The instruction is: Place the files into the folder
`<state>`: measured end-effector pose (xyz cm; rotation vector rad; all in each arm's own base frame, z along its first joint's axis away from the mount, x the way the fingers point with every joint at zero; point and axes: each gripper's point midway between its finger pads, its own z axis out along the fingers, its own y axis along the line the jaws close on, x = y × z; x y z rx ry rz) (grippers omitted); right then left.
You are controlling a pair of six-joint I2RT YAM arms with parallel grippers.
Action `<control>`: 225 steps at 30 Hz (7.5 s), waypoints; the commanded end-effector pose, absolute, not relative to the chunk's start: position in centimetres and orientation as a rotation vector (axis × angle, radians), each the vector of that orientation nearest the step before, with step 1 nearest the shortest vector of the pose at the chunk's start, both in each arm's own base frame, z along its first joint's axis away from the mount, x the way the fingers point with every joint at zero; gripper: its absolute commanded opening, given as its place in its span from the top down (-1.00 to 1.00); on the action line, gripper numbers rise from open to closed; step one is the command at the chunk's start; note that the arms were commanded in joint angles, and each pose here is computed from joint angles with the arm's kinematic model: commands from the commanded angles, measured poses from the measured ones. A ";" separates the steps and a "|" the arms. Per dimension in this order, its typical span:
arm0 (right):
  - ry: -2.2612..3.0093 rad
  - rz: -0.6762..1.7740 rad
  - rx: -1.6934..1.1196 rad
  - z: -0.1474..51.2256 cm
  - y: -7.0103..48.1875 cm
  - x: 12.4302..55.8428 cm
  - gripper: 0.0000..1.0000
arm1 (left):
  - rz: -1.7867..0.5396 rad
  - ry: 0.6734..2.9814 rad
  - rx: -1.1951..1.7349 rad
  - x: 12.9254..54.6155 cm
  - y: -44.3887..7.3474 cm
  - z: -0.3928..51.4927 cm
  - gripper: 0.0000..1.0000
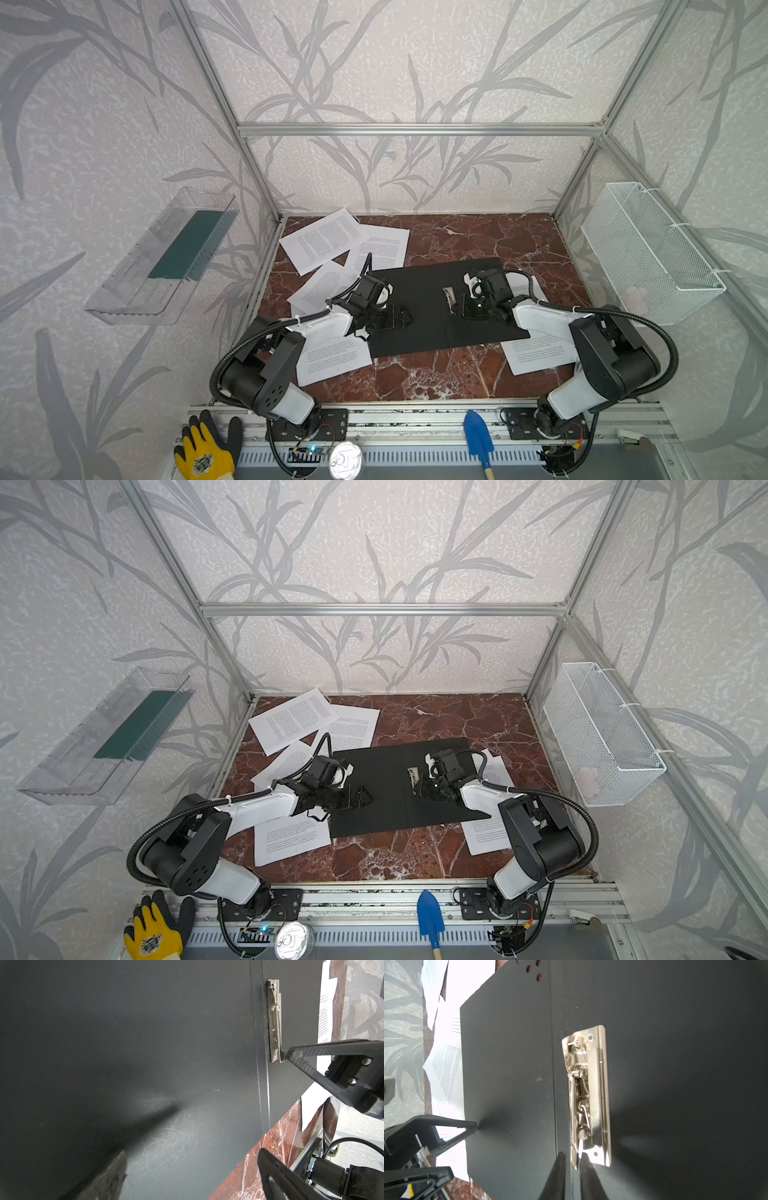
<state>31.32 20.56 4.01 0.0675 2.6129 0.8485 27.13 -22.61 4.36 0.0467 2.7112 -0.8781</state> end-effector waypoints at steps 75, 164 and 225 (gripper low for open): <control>2.644 0.011 0.231 -4.0 12.4 28.5 1.00 | -0.294 3.012 -0.180 25.4 -15.5 -4.5 -0.98; 2.412 1.231 -0.099 13.1 25.6 41.5 0.41 | -0.763 2.776 -0.100 28.4 -20.7 4.3 -0.98; 2.843 0.946 -0.500 0.9 34.5 28.0 -0.96 | -0.735 2.110 -1.068 25.7 -4.7 4.3 -0.98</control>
